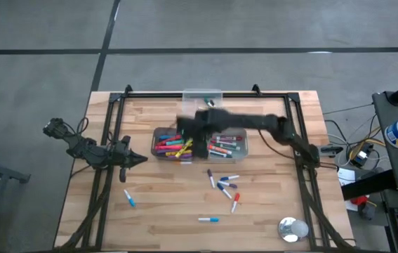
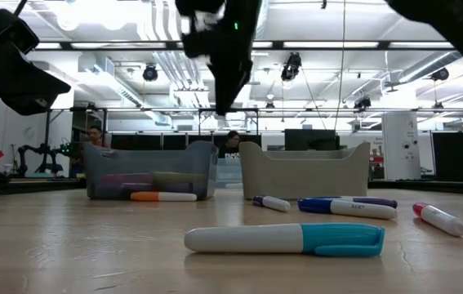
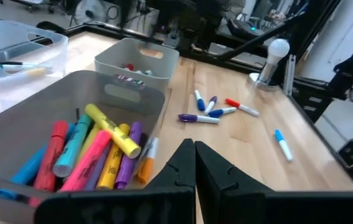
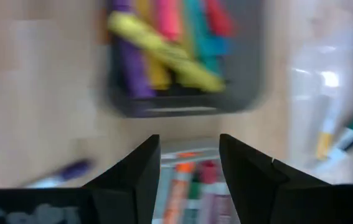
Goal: Pick & Place Markers
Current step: Put the bottom small light blue highlighter pen into the transparent bin
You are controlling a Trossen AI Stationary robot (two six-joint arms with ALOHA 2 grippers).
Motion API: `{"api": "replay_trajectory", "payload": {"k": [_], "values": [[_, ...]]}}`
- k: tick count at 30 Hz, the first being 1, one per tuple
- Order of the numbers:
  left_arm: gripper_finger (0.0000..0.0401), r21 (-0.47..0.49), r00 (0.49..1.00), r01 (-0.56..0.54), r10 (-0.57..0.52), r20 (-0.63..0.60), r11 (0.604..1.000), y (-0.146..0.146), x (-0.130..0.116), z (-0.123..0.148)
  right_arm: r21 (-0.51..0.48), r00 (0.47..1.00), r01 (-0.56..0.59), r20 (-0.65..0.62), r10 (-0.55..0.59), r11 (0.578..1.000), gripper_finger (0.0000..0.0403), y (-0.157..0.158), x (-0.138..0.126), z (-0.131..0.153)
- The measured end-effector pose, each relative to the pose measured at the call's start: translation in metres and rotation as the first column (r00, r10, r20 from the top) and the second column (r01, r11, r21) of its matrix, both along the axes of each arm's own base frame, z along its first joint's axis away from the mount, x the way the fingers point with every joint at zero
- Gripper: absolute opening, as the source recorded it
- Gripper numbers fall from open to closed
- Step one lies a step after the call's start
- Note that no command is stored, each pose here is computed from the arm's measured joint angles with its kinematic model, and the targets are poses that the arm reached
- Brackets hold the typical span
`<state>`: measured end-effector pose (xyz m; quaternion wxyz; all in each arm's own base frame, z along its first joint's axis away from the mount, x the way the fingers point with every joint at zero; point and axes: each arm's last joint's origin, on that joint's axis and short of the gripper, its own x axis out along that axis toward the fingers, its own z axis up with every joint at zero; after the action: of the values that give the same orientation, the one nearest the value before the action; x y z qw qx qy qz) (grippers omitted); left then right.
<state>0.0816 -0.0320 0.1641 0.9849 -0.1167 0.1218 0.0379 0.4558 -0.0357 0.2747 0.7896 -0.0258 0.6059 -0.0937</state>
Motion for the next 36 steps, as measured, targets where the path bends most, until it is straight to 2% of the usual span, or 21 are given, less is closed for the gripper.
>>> {"api": "replay_trajectory", "payload": {"k": [10,18,26,33,36], "values": [[0.0000,0.004,0.978,0.208,-0.208,0.002,0.978,-0.006,0.000,0.001,0.066,0.994,-0.079,0.084,0.073,0.995,0.0158,0.118,0.000,-0.002],[0.0000,-0.005,0.959,0.282,-0.282,-0.001,0.959,-0.008,0.000,0.002,0.102,0.966,-0.198,0.186,0.177,0.975,0.0159,0.193,-0.008,-0.009],[0.0000,0.008,0.957,0.289,-0.289,-0.001,0.957,-0.009,0.000,0.002,0.169,0.969,-0.165,0.209,0.128,0.972,0.0158,0.237,-0.022,-0.021],[0.0000,0.020,0.956,0.292,-0.292,0.002,0.956,-0.009,0.001,0.001,0.186,0.991,-0.082,0.118,0.061,0.979,0.0168,0.258,-0.039,-0.058],[0.0000,0.021,0.957,0.290,-0.290,0.000,0.957,-0.009,0.001,0.000,0.200,0.992,-0.061,0.119,0.037,0.978,0.0167,0.264,-0.044,-0.075]]}}
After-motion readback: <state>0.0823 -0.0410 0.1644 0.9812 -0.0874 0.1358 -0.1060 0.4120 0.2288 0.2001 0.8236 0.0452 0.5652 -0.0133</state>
